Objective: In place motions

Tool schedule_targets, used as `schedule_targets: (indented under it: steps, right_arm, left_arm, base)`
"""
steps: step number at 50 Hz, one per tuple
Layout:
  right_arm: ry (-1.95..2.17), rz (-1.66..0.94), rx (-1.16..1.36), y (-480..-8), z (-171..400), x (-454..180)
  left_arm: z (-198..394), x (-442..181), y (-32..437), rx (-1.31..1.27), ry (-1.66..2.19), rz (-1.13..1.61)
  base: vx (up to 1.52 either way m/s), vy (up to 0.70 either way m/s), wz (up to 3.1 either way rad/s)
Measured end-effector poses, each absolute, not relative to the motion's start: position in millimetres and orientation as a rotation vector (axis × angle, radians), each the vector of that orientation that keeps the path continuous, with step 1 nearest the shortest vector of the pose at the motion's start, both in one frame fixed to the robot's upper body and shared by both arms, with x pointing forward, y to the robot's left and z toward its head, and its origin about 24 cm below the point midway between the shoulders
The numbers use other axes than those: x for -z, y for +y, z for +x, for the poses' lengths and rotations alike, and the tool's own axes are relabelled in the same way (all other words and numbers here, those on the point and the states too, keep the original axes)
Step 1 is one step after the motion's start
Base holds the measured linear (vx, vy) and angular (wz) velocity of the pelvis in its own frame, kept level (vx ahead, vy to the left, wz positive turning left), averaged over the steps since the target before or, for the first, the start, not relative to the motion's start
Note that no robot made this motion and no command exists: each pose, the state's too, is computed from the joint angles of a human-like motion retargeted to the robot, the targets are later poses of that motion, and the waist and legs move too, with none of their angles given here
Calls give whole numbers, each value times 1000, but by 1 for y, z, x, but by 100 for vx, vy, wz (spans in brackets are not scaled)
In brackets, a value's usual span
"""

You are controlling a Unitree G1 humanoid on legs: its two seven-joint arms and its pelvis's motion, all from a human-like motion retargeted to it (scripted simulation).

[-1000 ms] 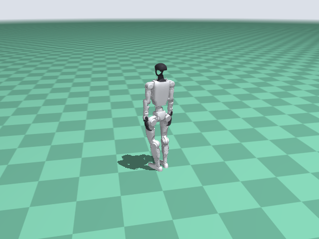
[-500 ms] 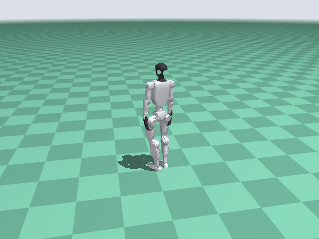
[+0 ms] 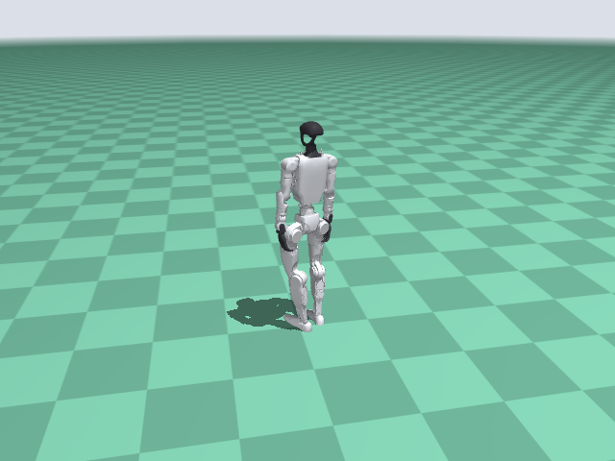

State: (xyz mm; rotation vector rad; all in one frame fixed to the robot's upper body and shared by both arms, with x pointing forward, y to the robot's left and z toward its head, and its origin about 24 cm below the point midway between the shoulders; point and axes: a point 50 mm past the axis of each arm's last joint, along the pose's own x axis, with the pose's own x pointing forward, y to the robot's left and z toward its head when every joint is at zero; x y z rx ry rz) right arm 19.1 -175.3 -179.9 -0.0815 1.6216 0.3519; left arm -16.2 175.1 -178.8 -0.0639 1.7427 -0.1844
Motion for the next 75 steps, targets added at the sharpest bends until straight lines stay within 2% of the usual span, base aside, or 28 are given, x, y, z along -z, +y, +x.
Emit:
schedule_targets:
  steps: [75]
  right_arm:
    - [1620, -90, -359, -177, 20, 180]
  left_arm:
    - [-16, 179, 177, 173, 1740, -72]
  base:
    - [0, 0, 0]
